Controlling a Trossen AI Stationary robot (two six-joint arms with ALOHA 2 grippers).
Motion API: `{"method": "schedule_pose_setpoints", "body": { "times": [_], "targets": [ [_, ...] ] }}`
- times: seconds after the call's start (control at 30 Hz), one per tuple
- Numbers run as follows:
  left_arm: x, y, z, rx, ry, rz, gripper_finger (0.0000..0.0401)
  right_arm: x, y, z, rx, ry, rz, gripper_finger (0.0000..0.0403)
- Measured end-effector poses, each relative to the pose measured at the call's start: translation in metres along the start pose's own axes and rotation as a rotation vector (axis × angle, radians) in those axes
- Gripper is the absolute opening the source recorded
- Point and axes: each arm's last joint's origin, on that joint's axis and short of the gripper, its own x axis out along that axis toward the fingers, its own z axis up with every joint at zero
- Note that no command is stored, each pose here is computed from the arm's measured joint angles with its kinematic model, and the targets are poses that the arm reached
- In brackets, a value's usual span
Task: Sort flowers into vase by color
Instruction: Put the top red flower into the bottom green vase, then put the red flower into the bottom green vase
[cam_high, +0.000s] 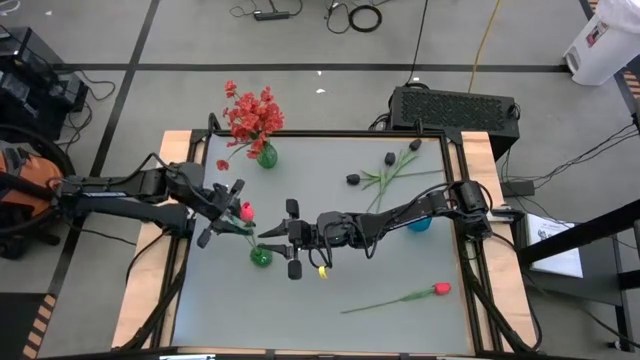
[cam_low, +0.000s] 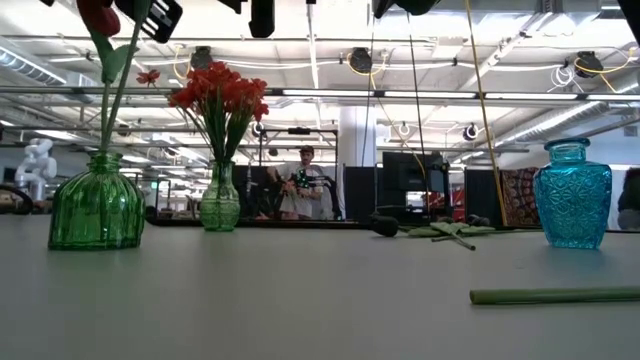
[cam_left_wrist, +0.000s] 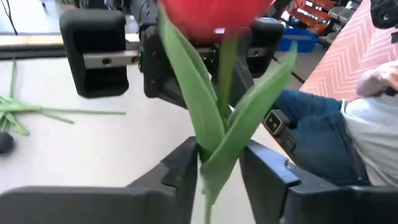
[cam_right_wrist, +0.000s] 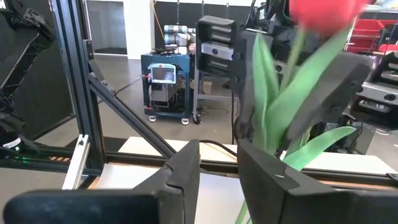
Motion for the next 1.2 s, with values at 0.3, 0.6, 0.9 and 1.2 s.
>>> {"method": "schedule_pose_setpoints", "body": {
  "times": [0.3, 0.6, 0.9, 1.2],
  "targets": [
    [-0.002, -0.001, 0.0, -0.041, 0.0, -0.001, 0.0195, 0.0, 0.0, -0.001, -0.003, 0.006, 0.001, 0.01],
    [-0.026, -0.012, 0.022, -0.018, -0.12, 0.003, 0.0202, 0.0, 0.001, -0.001, -0.001, 0.011, 0.004, 0.01],
    [-0.051, -0.024, 0.039, 0.061, -0.257, 0.011, 0.0203, -0.005, 0.014, -0.01, 0.046, 0.159, 0.028, 0.01],
    [-0.059, -0.026, 0.039, 0.161, -0.291, 0.124, 0.0203, -0.029, 0.034, -0.007, 0.177, 0.431, 0.037, 0.01]
  ]
}}
